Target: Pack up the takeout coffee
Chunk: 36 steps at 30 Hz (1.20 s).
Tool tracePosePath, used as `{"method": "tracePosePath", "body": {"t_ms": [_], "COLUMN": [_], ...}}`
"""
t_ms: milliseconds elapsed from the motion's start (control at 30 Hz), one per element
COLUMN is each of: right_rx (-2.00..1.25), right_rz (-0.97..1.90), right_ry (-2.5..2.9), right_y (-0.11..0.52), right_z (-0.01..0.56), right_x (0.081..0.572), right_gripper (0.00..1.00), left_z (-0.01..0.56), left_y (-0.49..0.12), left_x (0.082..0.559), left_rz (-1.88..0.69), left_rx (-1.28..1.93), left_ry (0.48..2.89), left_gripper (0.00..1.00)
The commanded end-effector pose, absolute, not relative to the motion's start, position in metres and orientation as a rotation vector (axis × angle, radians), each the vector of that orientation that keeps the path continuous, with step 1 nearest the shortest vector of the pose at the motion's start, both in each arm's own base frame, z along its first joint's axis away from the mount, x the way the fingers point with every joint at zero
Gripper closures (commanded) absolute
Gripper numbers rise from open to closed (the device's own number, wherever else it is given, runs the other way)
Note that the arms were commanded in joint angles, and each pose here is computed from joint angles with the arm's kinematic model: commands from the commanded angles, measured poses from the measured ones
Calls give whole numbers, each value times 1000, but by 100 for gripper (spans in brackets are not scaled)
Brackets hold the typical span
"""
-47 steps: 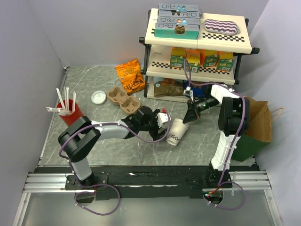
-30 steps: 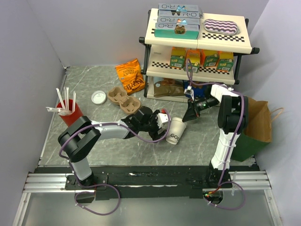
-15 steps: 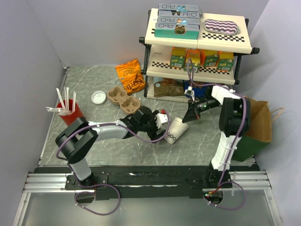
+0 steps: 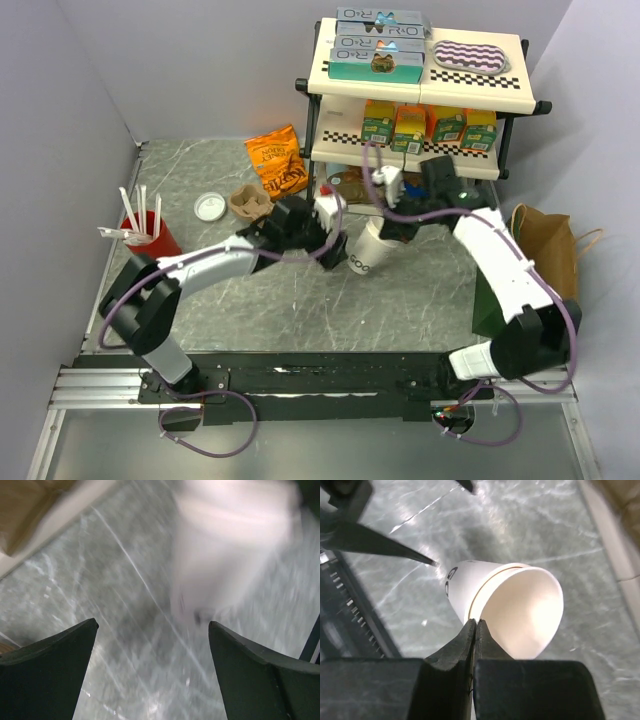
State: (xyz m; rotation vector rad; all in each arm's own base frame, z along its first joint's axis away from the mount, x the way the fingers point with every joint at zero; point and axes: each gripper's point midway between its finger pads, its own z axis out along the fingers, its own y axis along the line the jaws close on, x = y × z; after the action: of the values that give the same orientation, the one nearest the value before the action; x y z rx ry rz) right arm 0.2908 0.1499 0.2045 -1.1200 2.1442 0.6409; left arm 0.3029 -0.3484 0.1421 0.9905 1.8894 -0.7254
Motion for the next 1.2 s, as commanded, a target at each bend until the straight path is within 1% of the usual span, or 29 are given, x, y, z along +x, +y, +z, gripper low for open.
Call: {"method": "tracePosePath", "body": {"t_ms": [0,67,133,167,233,267,333,433,800,1167], "right_rx": [-928,-883,-841,-829,-776,-771,-766,-757,-783,-788], "right_rz": [287,262,183,168,109,99,104,127,168,189], "right_ry": [2138,2154,2162,2164,2152,2141,2126,2160,2193,2179], "right_y": [155,157,152,151,146,146,148,153,178,190], "right_z": [213,212,210,210,213,215,216,209,193,198], "right_x": [326,330,341,343,354,357,362,364,367,373], "right_gripper": [100,100,100,100,100,100,100,100,100,100], "left_z": [171,178,178,188,191,200,203,203,192,175], "left_y": [-351,-341,-339,-336,-341,-345,-354,-362,-379,-393], "left_x": [343,363,369,380,380,382,377,380,387,395], "left_rz": [-906,-995,-1116,-1160,-1259,-1293,-1379,-1443,-1590,-1604], "left_rx": [616,484,397,372,343,358,370,374,321,276], "left_ry": [2055,2061,2085,2034,2029,1983,1968,1955,1950,2008], "left_gripper": [1,1,1,0,1,1,1,1,1,1]}}
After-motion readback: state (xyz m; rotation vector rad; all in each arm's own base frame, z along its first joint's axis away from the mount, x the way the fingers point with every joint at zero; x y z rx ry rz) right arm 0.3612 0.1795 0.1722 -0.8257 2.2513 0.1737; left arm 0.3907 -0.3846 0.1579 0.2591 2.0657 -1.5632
